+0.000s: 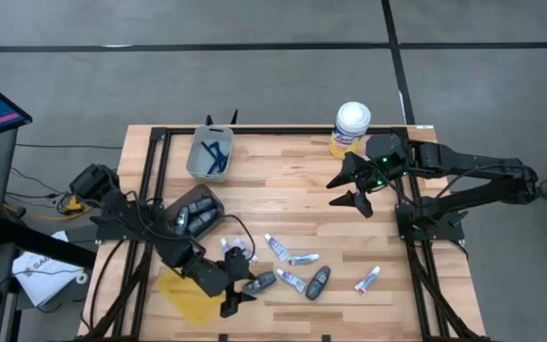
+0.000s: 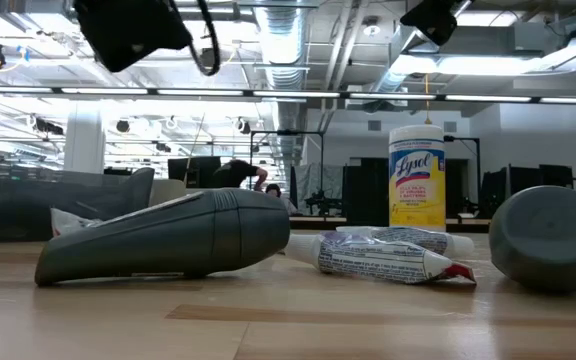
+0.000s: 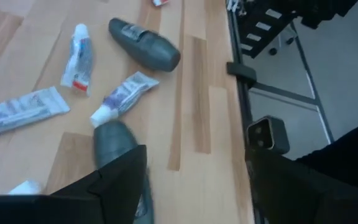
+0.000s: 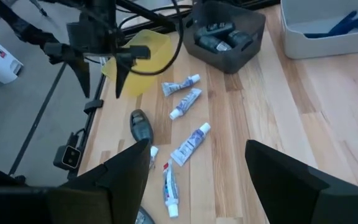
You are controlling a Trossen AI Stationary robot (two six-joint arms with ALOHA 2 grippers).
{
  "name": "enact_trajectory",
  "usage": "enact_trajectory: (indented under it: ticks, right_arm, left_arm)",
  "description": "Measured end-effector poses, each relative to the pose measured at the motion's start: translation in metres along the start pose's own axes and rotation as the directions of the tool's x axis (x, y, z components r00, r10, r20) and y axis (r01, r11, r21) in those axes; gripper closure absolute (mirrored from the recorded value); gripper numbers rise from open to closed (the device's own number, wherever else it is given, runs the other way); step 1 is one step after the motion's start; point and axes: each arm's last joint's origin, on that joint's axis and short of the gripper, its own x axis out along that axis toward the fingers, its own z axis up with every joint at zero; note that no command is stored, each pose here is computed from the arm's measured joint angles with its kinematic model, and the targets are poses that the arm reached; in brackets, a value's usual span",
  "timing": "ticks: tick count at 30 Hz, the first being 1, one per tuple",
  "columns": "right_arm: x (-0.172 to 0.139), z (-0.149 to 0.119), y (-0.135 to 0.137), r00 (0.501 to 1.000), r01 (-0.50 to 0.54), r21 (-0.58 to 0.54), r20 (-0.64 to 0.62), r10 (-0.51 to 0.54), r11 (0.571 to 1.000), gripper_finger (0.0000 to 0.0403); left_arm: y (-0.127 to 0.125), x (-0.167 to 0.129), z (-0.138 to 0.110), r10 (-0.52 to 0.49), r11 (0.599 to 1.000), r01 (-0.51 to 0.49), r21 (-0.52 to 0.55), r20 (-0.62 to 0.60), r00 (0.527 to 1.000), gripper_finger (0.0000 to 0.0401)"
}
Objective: Pick & Place Travel size toiletries
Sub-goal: Put the deodorant into the black bin
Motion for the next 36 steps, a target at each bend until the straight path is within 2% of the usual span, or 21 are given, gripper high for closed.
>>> enact_trajectory:
  ticks: [12,18,27,36]
  right_arm:
    - [-0.002,-0.002,0.0,1.0,0.0,0.018,-0.011,0.0,1.0,0.0147]
    - [-0.002,-0.003,0.0,1.0,0.002,0.052,-0.021,-0.001,0.999,0.0147]
    - [-0.001,-0.002,0.001,1.0,-0.003,0.04,-0.012,0.003,0.999,0.0147]
    - [-0.002,0.0,0.002,0.998,-0.069,0.002,-0.007,0.069,0.998,0.0147]
  left_arm:
    - [-0.01,0.032,-0.003,0.047,0.999,-0.047,-0.006,-0.049,0.998,0.0132]
    - [-0.006,0.032,-0.009,0.091,0.996,-0.093,-0.014,-0.086,0.992,0.0132]
    - [-0.005,0.032,-0.01,0.106,0.994,-0.109,-0.03,-0.083,0.991,0.0132]
    - [-0.001,0.033,-0.007,0.123,0.989,-0.129,-0.076,-0.079,0.989,0.0132]
